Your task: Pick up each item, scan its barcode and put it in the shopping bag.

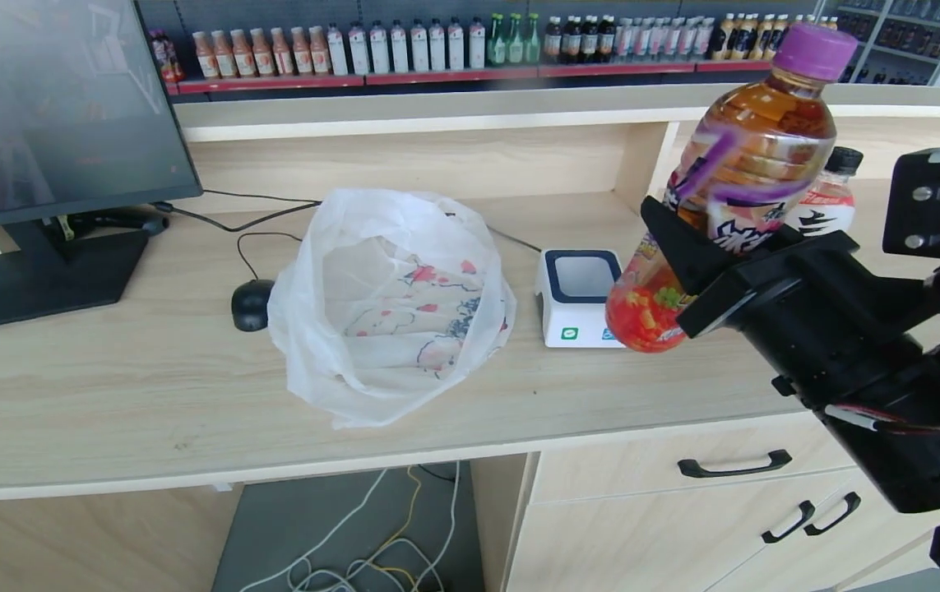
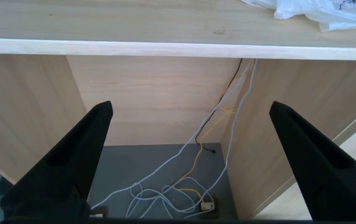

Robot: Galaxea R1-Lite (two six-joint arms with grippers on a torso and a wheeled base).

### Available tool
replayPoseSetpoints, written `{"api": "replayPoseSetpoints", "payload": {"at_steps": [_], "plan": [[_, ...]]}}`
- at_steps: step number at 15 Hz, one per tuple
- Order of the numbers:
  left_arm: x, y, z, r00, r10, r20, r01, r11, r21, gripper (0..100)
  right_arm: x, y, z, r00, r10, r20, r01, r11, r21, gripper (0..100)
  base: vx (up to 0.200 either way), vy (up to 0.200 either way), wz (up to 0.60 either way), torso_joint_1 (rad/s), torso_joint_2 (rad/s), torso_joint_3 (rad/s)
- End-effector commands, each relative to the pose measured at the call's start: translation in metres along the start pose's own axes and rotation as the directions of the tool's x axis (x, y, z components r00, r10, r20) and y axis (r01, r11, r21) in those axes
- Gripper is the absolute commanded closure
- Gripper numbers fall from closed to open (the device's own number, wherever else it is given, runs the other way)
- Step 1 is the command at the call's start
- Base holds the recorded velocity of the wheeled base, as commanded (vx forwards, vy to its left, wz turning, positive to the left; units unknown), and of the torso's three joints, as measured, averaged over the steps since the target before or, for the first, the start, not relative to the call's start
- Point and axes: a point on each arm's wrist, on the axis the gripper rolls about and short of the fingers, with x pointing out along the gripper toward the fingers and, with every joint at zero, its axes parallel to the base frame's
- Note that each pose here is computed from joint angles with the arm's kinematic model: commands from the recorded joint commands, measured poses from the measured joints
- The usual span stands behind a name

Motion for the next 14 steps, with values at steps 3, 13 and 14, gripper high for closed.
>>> {"api": "replayPoseSetpoints", "payload": {"at_steps": [3,13,14], "plan": [[0.000,0.000,0.000,1.000,0.000,-0.001,0.000,1.000,0.000,0,0.028,0.007,-0.012,1.000,-0.002,-0.017,0.002,1.000,0.025,100,0.000,0.000,0.00,0.000,0.00,0.000],[0.000,0.000,0.000,1.000,0.000,-0.001,0.000,1.000,0.000,0,0.102,0.022,-0.020,1.000,0.004,-0.024,0.004,0.952,0.305,100,0.000,0.000,0.00,0.000,0.00,0.000],[0.000,0.000,0.000,1.000,0.000,-0.001,0.000,1.000,0.000,0,0.105,0.023,-0.019,1.000,0.005,-0.024,0.003,0.942,0.334,100,0.000,0.000,0.00,0.000,0.00,0.000]]}}
